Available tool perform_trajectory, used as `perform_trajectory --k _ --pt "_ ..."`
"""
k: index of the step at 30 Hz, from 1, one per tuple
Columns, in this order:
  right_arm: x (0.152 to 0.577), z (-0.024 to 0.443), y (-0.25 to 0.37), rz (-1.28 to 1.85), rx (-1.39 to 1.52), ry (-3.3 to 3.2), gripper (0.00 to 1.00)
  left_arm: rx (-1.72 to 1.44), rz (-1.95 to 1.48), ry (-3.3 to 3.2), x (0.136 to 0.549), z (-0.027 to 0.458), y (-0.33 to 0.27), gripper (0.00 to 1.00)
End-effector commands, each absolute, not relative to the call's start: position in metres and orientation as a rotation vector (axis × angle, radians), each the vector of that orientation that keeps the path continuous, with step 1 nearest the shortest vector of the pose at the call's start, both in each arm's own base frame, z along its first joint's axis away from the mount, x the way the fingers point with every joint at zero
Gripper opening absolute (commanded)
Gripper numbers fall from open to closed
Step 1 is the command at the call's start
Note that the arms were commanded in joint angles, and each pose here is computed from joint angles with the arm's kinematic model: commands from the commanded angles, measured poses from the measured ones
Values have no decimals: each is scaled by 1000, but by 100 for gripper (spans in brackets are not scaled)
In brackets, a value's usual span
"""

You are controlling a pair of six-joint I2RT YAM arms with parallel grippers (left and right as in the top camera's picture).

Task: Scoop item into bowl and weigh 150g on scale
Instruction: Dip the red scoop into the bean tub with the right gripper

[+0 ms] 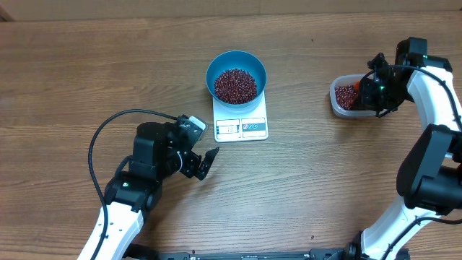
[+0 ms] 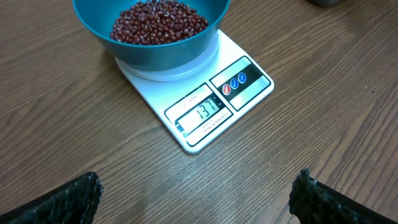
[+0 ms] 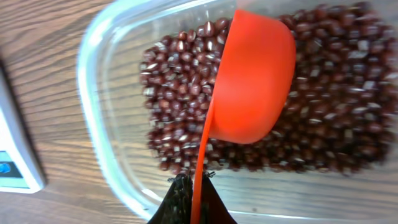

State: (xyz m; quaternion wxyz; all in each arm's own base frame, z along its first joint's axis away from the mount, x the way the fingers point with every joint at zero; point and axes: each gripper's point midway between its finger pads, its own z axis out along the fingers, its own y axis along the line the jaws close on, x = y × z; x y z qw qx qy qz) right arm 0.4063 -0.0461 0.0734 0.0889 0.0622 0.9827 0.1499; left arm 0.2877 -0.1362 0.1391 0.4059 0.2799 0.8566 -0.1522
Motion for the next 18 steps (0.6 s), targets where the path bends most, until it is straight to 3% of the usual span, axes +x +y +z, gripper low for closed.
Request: perform_trajectory --k 1,18 --pt "408 75 -30 636 129 2879 4 691 -386 2173 289 137 -135 100" --pt "401 103 -56 1013 338 2678 4 691 -386 2173 289 137 -135 100"
